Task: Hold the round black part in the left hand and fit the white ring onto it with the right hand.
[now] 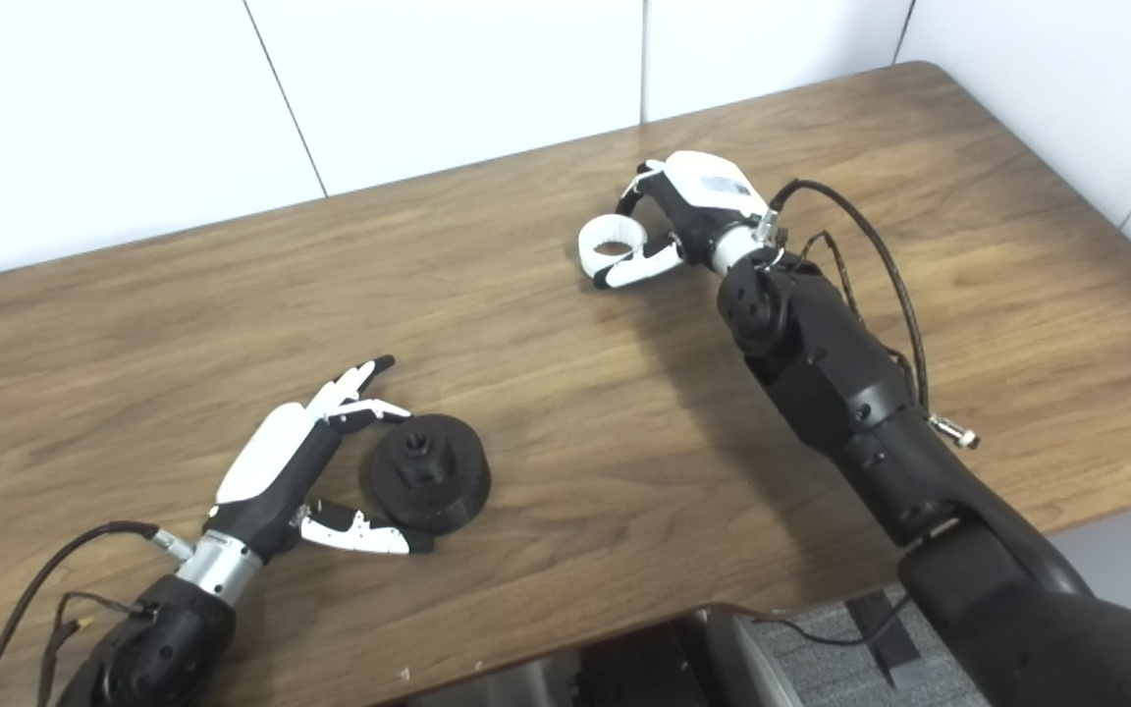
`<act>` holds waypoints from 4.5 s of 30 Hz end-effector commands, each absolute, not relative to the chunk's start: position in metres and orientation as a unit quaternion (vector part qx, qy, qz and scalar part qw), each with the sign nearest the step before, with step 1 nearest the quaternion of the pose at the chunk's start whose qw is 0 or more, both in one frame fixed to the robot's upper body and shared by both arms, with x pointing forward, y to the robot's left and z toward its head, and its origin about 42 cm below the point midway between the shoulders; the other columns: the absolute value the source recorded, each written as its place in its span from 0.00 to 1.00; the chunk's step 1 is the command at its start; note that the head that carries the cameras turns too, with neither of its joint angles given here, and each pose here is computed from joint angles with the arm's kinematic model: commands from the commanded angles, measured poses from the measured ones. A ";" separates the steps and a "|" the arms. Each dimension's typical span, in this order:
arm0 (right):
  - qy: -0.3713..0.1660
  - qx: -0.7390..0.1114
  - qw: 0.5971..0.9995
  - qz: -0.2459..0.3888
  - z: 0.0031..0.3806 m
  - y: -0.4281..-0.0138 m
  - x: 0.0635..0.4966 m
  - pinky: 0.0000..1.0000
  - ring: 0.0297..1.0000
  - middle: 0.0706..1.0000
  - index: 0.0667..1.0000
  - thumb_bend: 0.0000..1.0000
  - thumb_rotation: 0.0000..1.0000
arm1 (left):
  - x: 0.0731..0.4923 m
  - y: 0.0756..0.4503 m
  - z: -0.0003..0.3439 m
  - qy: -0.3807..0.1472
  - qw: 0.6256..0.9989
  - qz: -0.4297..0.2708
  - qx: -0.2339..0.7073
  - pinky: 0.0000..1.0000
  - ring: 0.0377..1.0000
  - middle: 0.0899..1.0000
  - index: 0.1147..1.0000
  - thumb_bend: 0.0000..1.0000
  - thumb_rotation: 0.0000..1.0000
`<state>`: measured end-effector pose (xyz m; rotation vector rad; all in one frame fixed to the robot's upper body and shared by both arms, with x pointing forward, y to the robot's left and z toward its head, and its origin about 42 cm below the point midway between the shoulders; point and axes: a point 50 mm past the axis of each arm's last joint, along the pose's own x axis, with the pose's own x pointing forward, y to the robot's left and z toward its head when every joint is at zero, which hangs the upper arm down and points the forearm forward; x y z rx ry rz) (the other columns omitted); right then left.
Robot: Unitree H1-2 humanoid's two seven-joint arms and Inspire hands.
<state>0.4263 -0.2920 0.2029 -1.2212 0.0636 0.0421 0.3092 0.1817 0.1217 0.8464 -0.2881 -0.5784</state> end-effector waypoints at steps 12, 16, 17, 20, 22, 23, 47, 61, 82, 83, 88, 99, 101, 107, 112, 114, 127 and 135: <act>-0.027 -0.576 0.817 -0.003 0.223 -0.289 0.430 0.89 0.92 0.90 0.62 0.81 0.35 | 0.308 0.190 0.125 -0.138 0.851 -0.272 0.428 1.00 1.00 1.00 0.55 0.94 0.32; -0.029 -0.574 0.819 -0.005 0.223 -0.289 0.429 0.90 0.93 0.89 0.60 0.78 0.33 | 0.308 0.190 0.125 -0.137 0.851 -0.271 0.428 1.00 1.00 1.00 0.56 0.94 0.32; -0.030 -0.573 0.819 -0.006 0.223 -0.289 0.429 0.90 0.93 0.89 0.59 0.78 0.32 | 0.308 0.190 0.125 -0.136 0.851 -0.271 0.428 1.00 1.00 1.00 0.55 0.94 0.32; -0.037 -0.573 0.819 -0.008 0.222 -0.290 0.429 0.89 0.92 0.88 0.57 0.77 0.29 | 0.308 0.190 0.125 -0.136 0.850 -0.272 0.430 1.00 1.00 1.00 0.56 0.94 0.32; -0.039 -0.570 0.821 -0.008 0.222 -0.290 0.429 0.89 0.92 0.87 0.57 0.77 0.29 | 0.308 0.190 0.125 -0.135 0.850 -0.272 0.430 1.00 1.00 1.00 0.56 0.94 0.32; -0.040 -0.568 0.822 -0.008 0.222 -0.290 0.429 0.89 0.92 0.87 0.56 0.76 0.29 | 0.308 0.190 0.125 -0.135 0.850 -0.272 0.429 1.00 1.00 1.00 0.56 0.94 0.32; -0.078 -0.545 0.834 -0.036 0.228 -0.286 0.423 0.93 0.91 0.85 0.46 0.52 0.16 | 0.307 0.187 0.125 -0.136 0.852 -0.269 0.428 1.00 1.00 1.00 0.55 0.95 0.33; -0.138 -0.518 0.842 -0.053 0.260 -0.279 0.419 0.93 0.91 0.84 0.45 0.52 0.15 | 0.309 0.188 0.126 -0.135 0.850 -0.270 0.432 1.00 1.00 1.00 0.55 0.94 0.33; -0.187 -0.465 0.863 -0.057 0.284 -0.266 0.388 0.84 0.90 0.84 0.45 0.52 0.16 | 0.312 0.186 0.128 -0.135 0.853 -0.267 0.428 1.00 1.00 1.00 0.55 0.94 0.32; -0.189 -0.463 0.864 -0.057 0.283 -0.265 0.385 0.83 0.90 0.84 0.45 0.52 0.16 | 0.312 0.186 0.128 -0.134 0.853 -0.267 0.429 1.00 1.00 1.00 0.55 0.94 0.32; -0.199 -0.455 0.866 -0.052 0.275 -0.260 0.367 0.78 0.89 0.84 0.45 0.52 0.16 | 0.314 0.187 0.129 -0.136 0.854 -0.265 0.427 1.00 1.00 1.00 0.55 0.95 0.30; -0.212 -0.437 0.873 -0.041 0.266 -0.248 0.328 0.77 0.89 0.85 0.45 0.52 0.16 | 0.316 0.187 0.130 -0.137 0.852 -0.262 0.431 1.00 1.00 1.00 0.55 0.95 0.31; -0.213 -0.435 0.874 -0.035 0.264 -0.246 0.319 0.77 0.89 0.85 0.45 0.52 0.16 | 0.316 0.187 0.130 -0.136 0.852 -0.262 0.432 1.00 1.00 1.00 0.55 0.95 0.32; -0.213 -0.417 0.883 -0.013 0.257 -0.241 0.296 0.77 0.91 0.85 0.45 0.52 0.16 | 0.316 0.185 0.130 -0.138 0.853 -0.260 0.431 1.00 1.00 1.00 0.55 0.95 0.31; -0.208 -0.411 0.887 0.004 0.252 -0.239 0.277 0.80 0.91 0.85 0.45 0.52 0.16 | 0.317 0.183 0.130 -0.138 0.854 -0.259 0.430 1.00 1.00 1.00 0.55 0.95 0.30; -0.209 -0.407 0.889 0.008 0.252 -0.239 0.270 0.80 0.91 0.85 0.45 0.52 0.16 | 0.318 0.180 0.131 -0.138 0.853 -0.259 0.433 1.00 1.00 1.00 0.55 0.95 0.31; -0.214 -0.392 0.893 0.047 0.249 -0.235 0.254 0.78 0.90 0.84 0.46 0.52 0.16 | 0.318 0.167 0.133 -0.134 0.852 -0.262 0.433 1.00 1.00 1.00 0.56 0.95 0.34; -0.217 -0.382 0.896 0.066 0.247 -0.226 0.254 0.79 0.90 0.84 0.45 0.52 0.16 | 0.318 0.165 0.134 -0.132 0.852 -0.263 0.433 1.00 1.00 1.00 0.55 0.94 0.34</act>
